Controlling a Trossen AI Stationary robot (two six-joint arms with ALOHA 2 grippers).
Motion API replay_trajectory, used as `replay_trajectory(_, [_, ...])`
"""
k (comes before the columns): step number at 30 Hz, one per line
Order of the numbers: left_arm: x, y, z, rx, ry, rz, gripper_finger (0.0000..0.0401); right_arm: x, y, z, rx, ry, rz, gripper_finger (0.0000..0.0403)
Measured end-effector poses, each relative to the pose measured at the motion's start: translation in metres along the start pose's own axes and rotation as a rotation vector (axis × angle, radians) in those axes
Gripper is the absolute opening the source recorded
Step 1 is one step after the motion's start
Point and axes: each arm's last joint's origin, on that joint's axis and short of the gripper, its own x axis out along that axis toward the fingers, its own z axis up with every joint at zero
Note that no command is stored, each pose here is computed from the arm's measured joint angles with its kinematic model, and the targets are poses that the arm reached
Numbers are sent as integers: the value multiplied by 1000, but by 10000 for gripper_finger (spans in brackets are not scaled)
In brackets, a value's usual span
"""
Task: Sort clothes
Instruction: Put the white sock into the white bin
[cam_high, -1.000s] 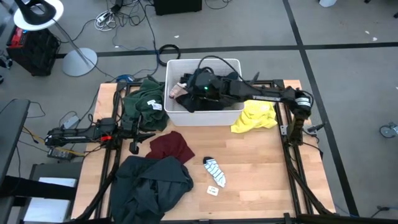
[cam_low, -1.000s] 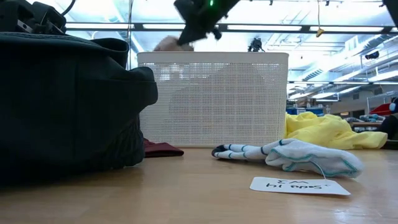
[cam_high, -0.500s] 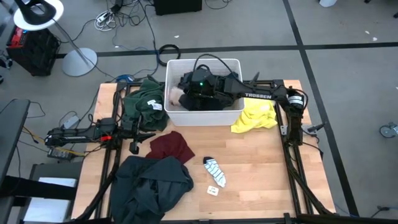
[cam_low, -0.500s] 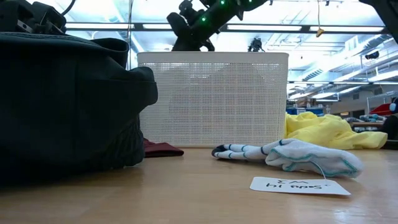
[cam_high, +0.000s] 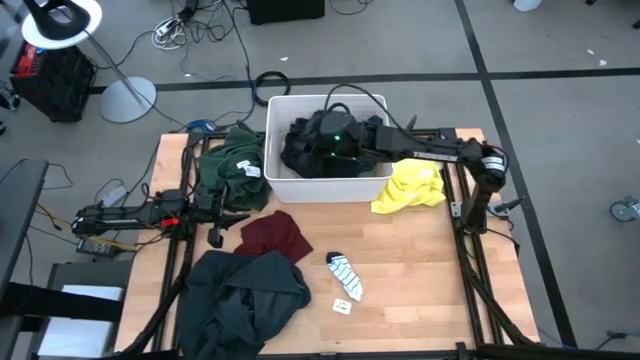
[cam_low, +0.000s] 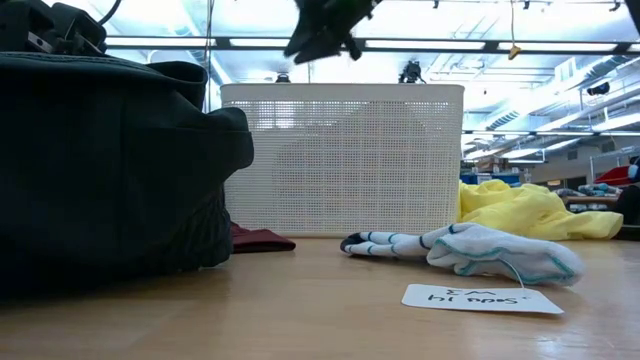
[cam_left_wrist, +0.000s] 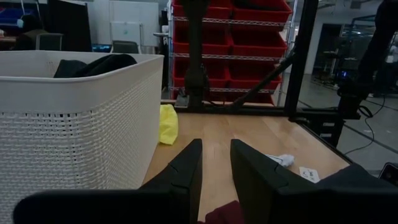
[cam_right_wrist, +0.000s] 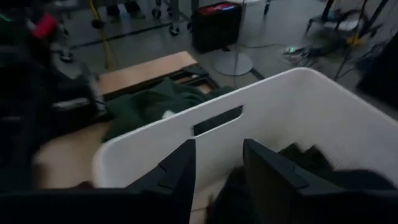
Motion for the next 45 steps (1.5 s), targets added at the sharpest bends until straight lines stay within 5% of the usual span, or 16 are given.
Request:
replay_trajectory(11, [0, 0, 0, 0, 0, 1, 89, -64, 50, -10, 62, 166, 213, 199])
replay_trajectory(19, [0, 0, 0, 0, 0, 0, 89, -104, 100, -42, 44, 284, 149, 224])
replay_trajectory(35, [0, 0, 0, 0, 0, 0, 89, -148, 168, -164, 136, 401, 39, 193])
replay_trajectory(45, [0, 0, 0, 0, 0, 0, 89, -138, 177, -248, 293, 304, 162, 196])
